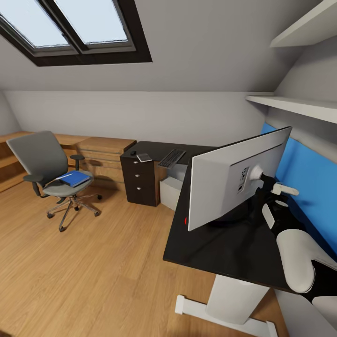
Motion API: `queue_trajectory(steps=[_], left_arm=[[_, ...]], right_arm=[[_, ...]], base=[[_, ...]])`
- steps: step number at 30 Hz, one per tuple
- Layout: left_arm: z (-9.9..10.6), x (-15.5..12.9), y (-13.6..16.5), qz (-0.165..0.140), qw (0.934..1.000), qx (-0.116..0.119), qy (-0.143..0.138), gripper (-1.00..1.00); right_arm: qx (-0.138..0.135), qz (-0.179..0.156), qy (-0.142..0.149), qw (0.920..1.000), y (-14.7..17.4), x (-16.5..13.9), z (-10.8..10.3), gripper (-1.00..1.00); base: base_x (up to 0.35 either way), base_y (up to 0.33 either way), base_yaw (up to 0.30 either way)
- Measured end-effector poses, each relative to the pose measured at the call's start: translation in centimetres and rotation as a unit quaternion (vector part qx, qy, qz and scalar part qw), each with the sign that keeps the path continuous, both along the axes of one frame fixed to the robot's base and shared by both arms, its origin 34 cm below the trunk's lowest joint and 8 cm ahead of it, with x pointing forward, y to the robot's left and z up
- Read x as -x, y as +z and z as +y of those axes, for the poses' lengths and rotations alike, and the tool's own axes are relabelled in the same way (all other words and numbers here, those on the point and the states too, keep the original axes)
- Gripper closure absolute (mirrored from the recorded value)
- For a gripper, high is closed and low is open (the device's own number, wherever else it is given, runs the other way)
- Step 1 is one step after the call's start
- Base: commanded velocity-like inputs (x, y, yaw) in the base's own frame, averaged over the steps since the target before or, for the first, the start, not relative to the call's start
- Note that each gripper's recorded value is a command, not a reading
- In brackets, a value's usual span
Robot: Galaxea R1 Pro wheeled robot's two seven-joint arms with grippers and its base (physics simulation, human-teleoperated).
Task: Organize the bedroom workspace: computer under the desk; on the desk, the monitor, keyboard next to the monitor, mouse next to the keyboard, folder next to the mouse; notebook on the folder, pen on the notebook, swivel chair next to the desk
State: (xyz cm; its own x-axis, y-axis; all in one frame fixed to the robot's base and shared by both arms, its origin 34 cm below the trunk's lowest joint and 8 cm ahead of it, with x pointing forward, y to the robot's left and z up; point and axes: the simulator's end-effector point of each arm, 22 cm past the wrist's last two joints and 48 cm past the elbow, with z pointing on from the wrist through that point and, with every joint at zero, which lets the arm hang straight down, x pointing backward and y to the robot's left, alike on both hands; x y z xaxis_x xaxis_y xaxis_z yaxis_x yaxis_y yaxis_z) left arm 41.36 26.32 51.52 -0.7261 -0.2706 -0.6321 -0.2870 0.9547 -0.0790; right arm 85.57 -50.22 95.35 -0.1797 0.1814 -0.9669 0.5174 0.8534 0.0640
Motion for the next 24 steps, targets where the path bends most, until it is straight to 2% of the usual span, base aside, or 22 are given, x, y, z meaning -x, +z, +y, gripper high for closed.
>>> queue_trajectory(steps=[11, 24], left_arm=[[0.00, -0.03, -0.07, 0.001, 1.0000, 0.000, 0.000, -1.00], [-0.01, 0.12, 0.35, -0.004, 1.0000, 0.000, -0.001, -1.00]], right_arm=[[0.000, -0.001, -0.001, 1.0000, 0.01, -0.08, -0.10, 1.00], [0.000, 0.002, 0.000, 1.0000, 0.19, 0.55, 0.00, 1.00]], base=[[0.097, 0.067, 0.000], [0.061, 0.010, 0.000]])
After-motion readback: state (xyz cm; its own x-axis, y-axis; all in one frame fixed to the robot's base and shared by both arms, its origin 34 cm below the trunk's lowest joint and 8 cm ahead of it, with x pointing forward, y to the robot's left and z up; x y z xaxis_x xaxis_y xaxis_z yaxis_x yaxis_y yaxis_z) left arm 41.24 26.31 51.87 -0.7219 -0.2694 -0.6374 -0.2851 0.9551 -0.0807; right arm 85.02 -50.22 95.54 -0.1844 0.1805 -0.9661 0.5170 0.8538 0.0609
